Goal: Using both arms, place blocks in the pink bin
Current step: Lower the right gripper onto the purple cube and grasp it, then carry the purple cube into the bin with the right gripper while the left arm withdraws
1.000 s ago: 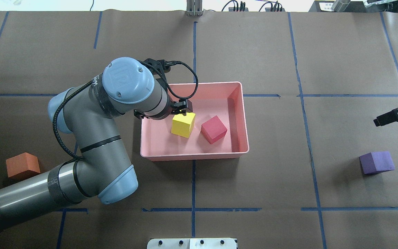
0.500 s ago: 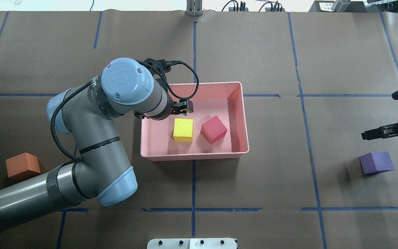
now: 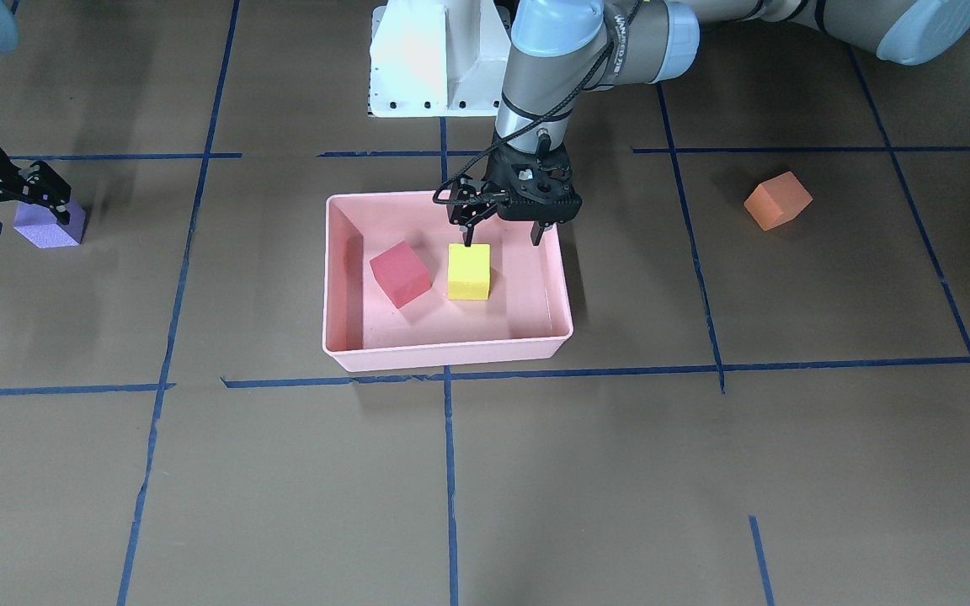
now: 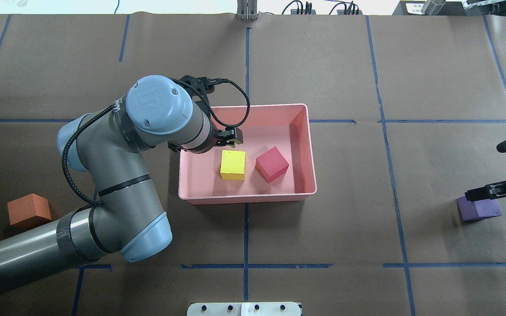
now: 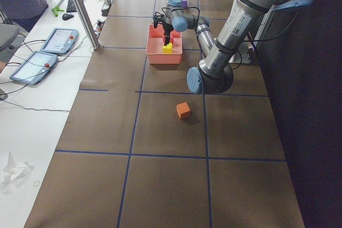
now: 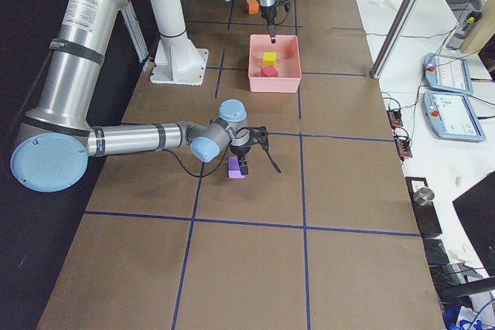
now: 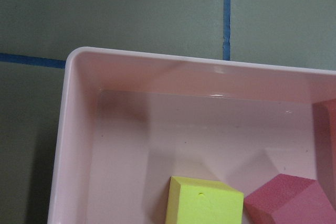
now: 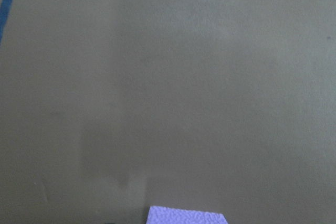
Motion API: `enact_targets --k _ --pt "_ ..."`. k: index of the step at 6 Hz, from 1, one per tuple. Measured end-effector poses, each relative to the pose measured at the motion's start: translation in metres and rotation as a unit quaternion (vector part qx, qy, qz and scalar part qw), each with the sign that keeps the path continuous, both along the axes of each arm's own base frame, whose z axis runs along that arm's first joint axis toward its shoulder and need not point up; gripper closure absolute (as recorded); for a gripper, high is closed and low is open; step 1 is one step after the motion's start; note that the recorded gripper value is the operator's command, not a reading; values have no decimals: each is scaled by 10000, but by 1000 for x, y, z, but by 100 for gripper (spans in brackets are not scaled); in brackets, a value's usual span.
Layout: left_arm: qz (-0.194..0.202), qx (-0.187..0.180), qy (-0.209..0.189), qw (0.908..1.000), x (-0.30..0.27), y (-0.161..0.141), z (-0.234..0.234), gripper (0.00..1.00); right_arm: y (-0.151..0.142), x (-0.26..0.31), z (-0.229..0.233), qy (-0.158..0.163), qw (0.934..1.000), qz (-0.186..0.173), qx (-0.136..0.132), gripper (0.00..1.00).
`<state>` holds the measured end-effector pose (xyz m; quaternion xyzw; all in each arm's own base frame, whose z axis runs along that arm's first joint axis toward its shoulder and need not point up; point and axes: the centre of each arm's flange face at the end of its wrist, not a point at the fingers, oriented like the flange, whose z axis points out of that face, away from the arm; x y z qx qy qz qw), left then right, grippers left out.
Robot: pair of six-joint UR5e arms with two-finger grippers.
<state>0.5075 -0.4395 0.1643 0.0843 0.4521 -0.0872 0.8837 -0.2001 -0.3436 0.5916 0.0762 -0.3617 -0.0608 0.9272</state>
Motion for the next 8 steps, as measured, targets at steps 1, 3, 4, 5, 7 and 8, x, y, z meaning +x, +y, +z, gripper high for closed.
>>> enact_targets --k 1,3,4,5,7,8 --pt "0 -3 -5 10000 0 0 1 0 8 -5 8 74 9999 -123 -69 31" --pt "-1 -15 -26 10000 0 0 4 0 14 -14 16 115 9995 -262 -149 64" --pt "5 -27 -53 10000 -1 0 9 0 11 -18 11 71 9995 -275 -139 65" --pt "32 -15 -48 10000 -2 2 10 0 4 -28 -6 -91 9995 -291 -65 65" --pt "290 260 -192 9991 -19 9 22 0 -27 -64 -70 -537 9983 -236 -43 64" --pt "559 617 -414 9957 -41 11 32 0 -54 -92 -125 -602 9980 -121 -163 64"
